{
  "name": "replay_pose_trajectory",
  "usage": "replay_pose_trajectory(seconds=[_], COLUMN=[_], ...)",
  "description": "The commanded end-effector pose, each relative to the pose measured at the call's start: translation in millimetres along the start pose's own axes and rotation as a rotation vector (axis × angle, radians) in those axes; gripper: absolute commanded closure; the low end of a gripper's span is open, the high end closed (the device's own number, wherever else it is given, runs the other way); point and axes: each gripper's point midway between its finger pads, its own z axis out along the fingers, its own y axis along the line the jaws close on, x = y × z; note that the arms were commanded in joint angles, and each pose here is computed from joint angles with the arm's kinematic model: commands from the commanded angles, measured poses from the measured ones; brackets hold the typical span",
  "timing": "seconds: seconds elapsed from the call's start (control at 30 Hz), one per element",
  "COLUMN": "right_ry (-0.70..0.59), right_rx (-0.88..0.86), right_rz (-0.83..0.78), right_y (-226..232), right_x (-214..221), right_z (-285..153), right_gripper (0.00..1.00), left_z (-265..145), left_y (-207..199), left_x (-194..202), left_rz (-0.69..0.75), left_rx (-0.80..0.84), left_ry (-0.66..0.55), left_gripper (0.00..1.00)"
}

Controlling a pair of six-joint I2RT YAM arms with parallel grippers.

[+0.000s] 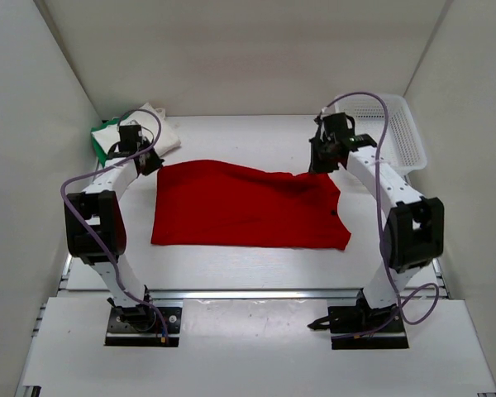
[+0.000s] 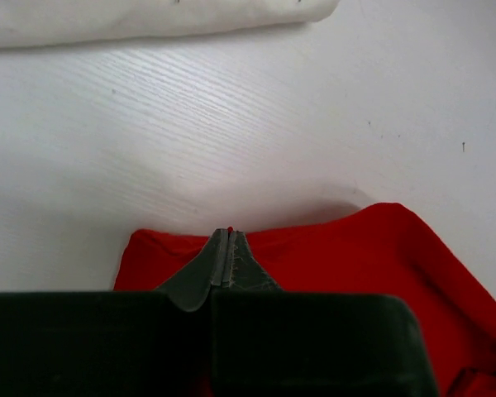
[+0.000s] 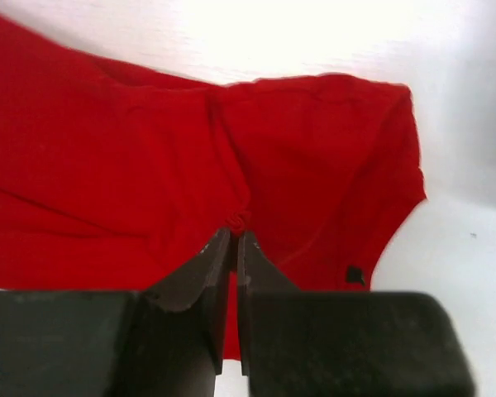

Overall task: Fold and stack the t-shirts
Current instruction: Fold the other side of the tshirt into a rectangle

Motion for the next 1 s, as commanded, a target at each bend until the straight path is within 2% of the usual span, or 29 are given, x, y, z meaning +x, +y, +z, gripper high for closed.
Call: replay_pose_trajectory(seconds=[0.0,0.13,0.3,0.4,0.53,0.63,0.8,0.97], right_ry=[-0.169,-0.243,-0.267,-0.251,-0.211,-0.165,-0.128,-0.108], right_rx=[0.011,0.047,0.054,0.054,0.063,0.07,0.044,0.055], right_rz=[0.044,0.078,0.121,0.138,0.212,0.252,0.335,0.421], right_y=[-13.3,-21.9,-28.6,-32.2,-45.6,-48.3,-45.7,-54.3], right_x=[-14.1,9.3,37.1,68.2,105.6,137.2,173.2,202.3], right_z=[-23.7,-44.7,-60.8,-60.1,-54.9,-45.7,-37.8,-31.6], right_gripper=[1.0,1.0,1.0,1.0,0.99,1.0,1.0,1.0], left_z=[-18.9,-26.9,-36.7,-45.8,-48.6,-50.5,-44.7,-38.1], left_y=[-11.4,-2.9,-2.9,-2.3,17.4,34.9,47.0,55.0], left_x=[-8.2,-3.5,-4.7,-6.0,14.9,28.8,70.6,87.9], left_rz=[-0.02,-0.009,-0.03,-0.02,-0.069,-0.134,-0.298,-0.412], left_rx=[0.063,0.037,0.066,0.063,0.058,0.057,0.126,0.157], left_ry=[-0.023,-0.037,-0.042,-0.063,-0.026,-0.01,0.117,0.165], left_gripper=[1.0,1.0,1.0,1.0,1.0,1.0,1.0,0.99])
